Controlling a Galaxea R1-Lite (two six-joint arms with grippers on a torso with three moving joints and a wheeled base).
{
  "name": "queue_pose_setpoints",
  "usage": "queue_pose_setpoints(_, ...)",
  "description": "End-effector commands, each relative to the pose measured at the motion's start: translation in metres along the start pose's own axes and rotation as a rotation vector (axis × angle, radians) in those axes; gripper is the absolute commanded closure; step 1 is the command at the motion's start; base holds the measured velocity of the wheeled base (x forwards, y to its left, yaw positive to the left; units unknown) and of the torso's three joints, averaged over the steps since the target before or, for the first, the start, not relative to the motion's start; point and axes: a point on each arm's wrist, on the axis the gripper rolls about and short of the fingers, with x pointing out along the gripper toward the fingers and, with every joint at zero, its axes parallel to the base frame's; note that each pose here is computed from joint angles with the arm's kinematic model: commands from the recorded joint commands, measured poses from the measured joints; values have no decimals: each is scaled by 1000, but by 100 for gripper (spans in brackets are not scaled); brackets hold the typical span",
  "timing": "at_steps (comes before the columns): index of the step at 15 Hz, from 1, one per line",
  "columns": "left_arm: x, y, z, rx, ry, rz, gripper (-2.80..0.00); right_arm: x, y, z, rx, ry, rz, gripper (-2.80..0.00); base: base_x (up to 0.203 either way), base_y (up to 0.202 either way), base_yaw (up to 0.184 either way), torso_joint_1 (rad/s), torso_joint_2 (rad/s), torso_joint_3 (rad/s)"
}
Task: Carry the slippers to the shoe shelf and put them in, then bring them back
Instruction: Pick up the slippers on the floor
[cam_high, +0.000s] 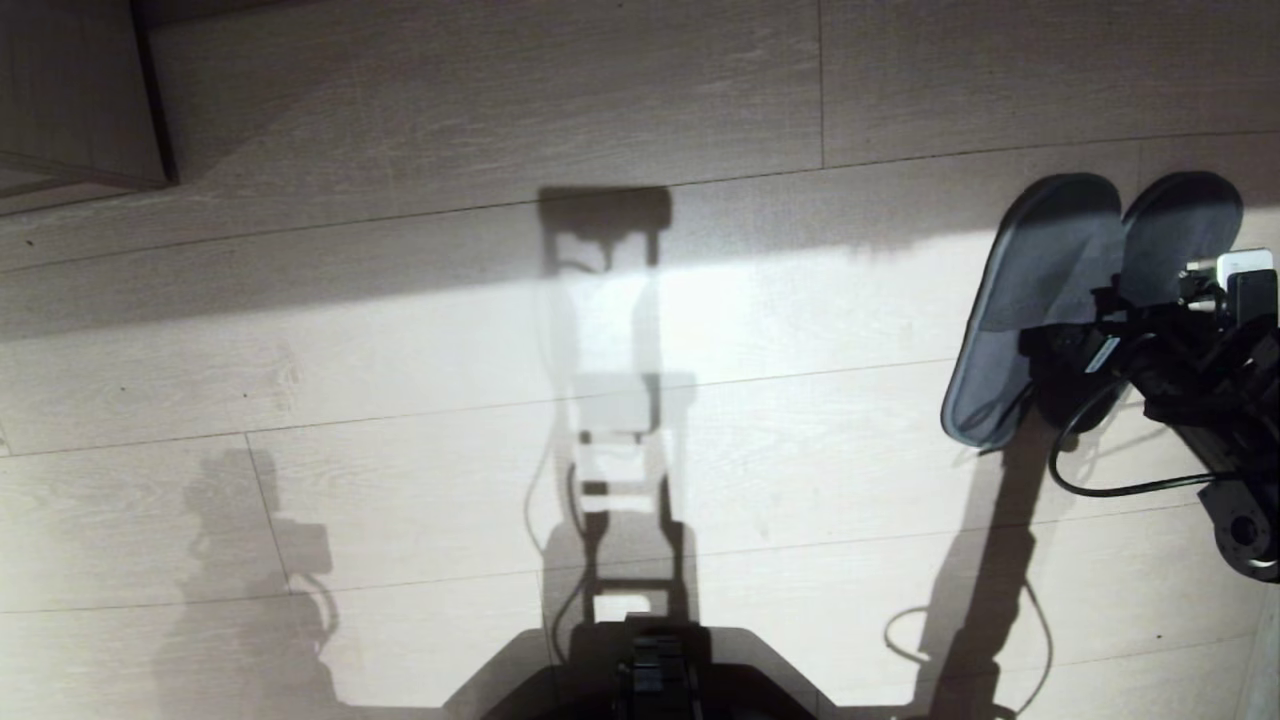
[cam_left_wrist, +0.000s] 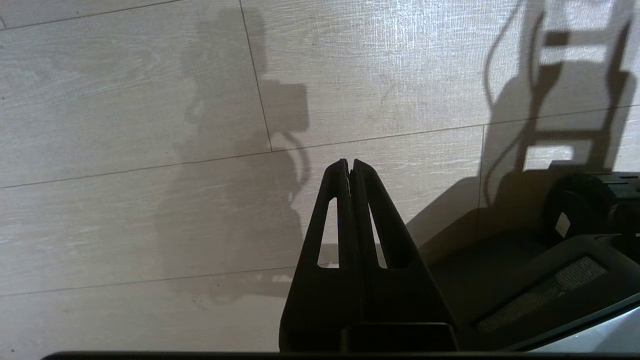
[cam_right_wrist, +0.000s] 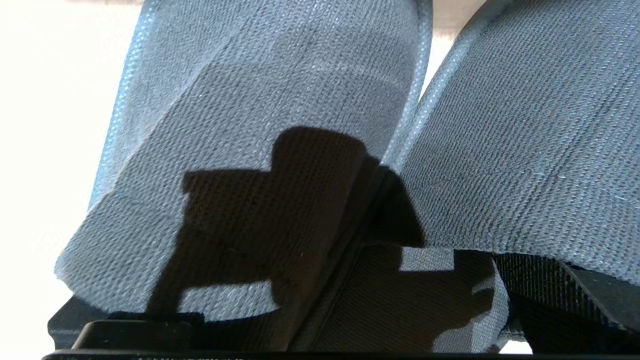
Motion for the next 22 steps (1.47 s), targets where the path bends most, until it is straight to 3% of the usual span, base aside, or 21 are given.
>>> queue_pose_setpoints(1, 0, 0, 0, 0, -1, 0, 0, 1, -1, 2, -5, -15, -1, -280, 0, 0, 0, 0, 0, 0)
queue_pose_setpoints(7, 0, 0, 0, 0, -1, -1, 0, 7, -3, 10, -27, -52, -20, -280, 0, 0, 0, 0, 0, 0)
queue_pose_setpoints(8, 0, 0, 0, 0, -1, -1, 0, 8, -3, 7, -26, -47, -19, -214, 0, 0, 0, 0, 0, 0)
queue_pose_setpoints(9, 0, 0, 0, 0, -1, 1, 0, 9, -3, 3, -24, -38, -20, 0, 0, 0, 0, 0, 0, 0)
queue_pose_setpoints(18, 0, 0, 0, -6, -1, 0, 0, 16, -5, -13, -28, -13, 18, 0, 0, 0, 0, 0, 0, 0)
queue_pose_setpoints(22, 0, 0, 0, -6, -1, 1, 0, 0, -4, 30, -35, -64, 74, 0, 0, 0, 0, 0, 0, 0)
